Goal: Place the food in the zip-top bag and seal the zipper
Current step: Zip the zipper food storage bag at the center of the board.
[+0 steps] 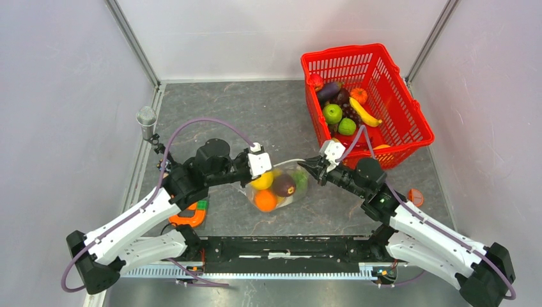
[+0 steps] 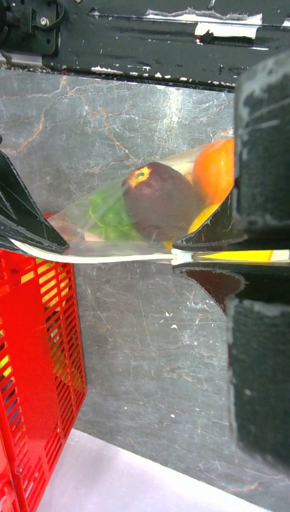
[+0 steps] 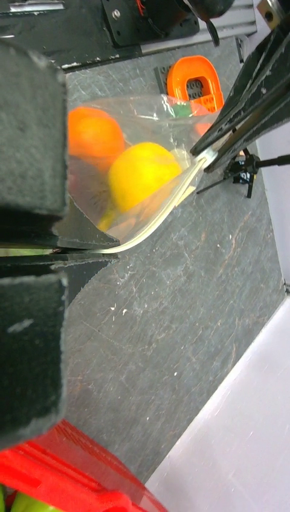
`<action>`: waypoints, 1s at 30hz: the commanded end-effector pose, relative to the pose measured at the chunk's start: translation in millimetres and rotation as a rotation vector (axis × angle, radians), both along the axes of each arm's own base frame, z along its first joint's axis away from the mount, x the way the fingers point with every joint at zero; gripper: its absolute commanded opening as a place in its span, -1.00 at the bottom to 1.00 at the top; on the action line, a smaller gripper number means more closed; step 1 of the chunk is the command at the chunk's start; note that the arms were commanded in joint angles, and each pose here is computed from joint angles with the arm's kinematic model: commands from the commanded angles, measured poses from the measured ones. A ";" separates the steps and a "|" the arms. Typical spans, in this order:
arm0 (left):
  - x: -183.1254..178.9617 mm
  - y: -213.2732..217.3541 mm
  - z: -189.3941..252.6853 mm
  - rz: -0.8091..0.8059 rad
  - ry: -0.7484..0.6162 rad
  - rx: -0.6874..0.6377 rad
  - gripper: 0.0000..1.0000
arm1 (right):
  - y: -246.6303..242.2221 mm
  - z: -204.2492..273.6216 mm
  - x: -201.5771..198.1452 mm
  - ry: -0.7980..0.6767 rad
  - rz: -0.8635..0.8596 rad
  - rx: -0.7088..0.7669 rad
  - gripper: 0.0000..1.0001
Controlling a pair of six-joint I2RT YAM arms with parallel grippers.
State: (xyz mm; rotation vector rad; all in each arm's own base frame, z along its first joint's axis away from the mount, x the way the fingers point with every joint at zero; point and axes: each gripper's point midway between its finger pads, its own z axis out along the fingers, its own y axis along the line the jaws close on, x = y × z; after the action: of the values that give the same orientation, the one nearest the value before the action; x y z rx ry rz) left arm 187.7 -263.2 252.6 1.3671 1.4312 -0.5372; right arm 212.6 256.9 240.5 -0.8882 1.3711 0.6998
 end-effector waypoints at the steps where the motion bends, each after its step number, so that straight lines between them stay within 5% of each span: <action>1: 4.9 17.9 7.0 0.073 -0.043 0.004 -0.96 | -19.5 20.3 21.4 -0.039 -0.163 0.072 -1.00; 7: 13.1 33.1 7.9 0.164 -0.075 0.008 -0.96 | -23.9 24.5 24.7 -0.030 -0.197 0.093 -1.00; 11: 9.6 28.9 12.2 0.139 -0.074 -0.018 -0.95 | -6.1 22.5 10.1 -0.021 -0.063 0.057 -0.96; 13: 6.9 23.7 13.6 0.112 -0.068 -0.034 -0.96 | 6.1 21.7 -2.7 -0.027 0.047 0.024 -0.70; 15: 5.2 20.0 13.7 0.094 -0.057 -0.037 -0.96 | 14.7 23.0 -11.3 -0.027 0.129 -0.020 -0.06; 17: 3.3 16.5 12.9 0.075 -0.047 -0.038 -0.96 | 19.5 24.3 -13.2 -0.027 0.170 -0.069 0.28; 22: -0.6 10.8 10.7 0.041 -0.030 -0.044 -0.95 | 25.1 34.4 -2.6 -0.053 0.187 -0.170 0.59; 30: -7.1 3.9 11.6 0.001 -0.015 -0.082 -0.96 | 50.8 13.7 -12.5 -0.017 0.360 -0.282 0.60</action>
State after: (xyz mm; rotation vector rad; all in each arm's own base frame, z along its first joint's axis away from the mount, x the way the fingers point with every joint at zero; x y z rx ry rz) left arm 184.4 -249.3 250.2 1.3356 1.4435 -0.5076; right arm 213.7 299.1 264.3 -1.2537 1.3524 0.7396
